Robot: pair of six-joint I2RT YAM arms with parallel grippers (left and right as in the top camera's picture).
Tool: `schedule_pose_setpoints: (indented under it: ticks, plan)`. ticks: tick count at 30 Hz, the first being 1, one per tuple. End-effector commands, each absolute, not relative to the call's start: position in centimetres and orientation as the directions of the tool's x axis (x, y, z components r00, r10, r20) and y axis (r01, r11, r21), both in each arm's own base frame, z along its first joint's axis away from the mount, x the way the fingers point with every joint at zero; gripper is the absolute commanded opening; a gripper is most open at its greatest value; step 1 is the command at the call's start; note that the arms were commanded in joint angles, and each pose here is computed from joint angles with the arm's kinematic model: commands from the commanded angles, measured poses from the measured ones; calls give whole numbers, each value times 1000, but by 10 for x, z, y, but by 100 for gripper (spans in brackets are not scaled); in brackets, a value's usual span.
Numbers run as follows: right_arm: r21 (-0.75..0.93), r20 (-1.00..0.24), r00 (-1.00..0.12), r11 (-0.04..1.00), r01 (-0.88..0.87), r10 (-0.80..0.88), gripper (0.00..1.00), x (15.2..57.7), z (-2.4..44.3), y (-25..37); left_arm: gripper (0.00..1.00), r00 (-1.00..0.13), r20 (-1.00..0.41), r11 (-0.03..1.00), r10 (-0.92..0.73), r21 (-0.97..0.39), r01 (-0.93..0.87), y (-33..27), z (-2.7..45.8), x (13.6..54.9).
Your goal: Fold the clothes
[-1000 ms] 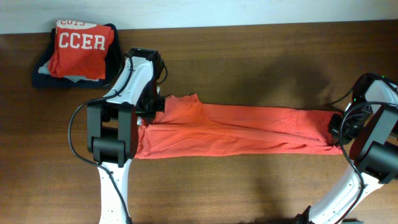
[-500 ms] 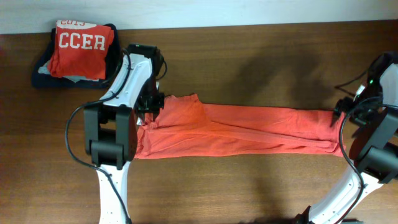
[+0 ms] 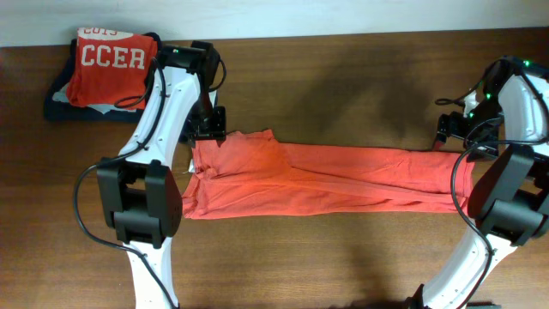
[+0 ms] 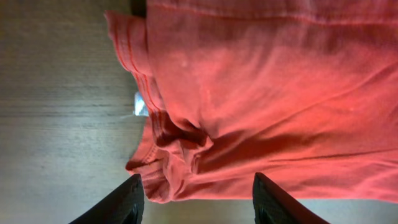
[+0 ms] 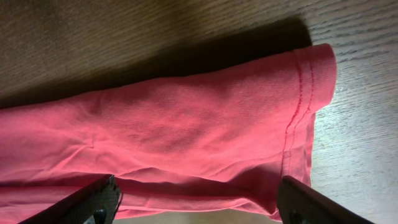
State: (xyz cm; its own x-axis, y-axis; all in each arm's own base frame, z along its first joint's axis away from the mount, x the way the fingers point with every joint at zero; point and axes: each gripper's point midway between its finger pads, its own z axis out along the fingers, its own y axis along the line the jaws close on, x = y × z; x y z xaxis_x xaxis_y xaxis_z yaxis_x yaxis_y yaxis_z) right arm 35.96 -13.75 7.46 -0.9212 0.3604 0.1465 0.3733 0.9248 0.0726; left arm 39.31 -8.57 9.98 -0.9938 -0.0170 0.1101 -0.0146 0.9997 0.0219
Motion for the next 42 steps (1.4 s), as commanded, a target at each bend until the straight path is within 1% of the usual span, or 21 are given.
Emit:
schedule_pose_setpoints:
  ticks: [1,3,6,7,10,19,28,32,41,42]
  plan:
    - [78,123,-925,926,369,359,89,364,79,-140,56,-993,115,1000,-28,-8,-29,-89,100,389]
    - [78,123,-925,926,369,359,99,364,79,-140,56,-992,116,999,-52,-5,-53,-88,96,390]
    - [78,123,-925,926,369,359,99,364,79,-140,54,-989,126,997,-83,2,-84,-86,88,388]
    - [78,123,-925,926,369,359,99,364,79,-140,50,-987,130,995,-96,4,-96,-86,84,387]
    - [78,123,-925,926,369,359,99,364,79,-140,44,-981,153,993,-118,12,-118,-86,72,380]
    - [78,123,-925,926,369,358,99,364,79,-140,44,-975,166,989,-150,21,-148,-85,47,375]
    - [78,123,-925,926,369,359,99,364,79,-140,43,-971,184,989,-150,28,-147,-83,35,368]
    - [78,123,-925,926,369,359,99,364,79,-140,31,-971,182,988,-155,35,-151,-80,35,368]
    - [78,123,-925,926,369,359,99,364,79,-140,29,-972,175,987,-154,61,-146,-75,35,369]
    - [78,123,-925,926,369,359,99,364,79,-140,22,-972,177,987,-155,65,-145,-74,35,368]
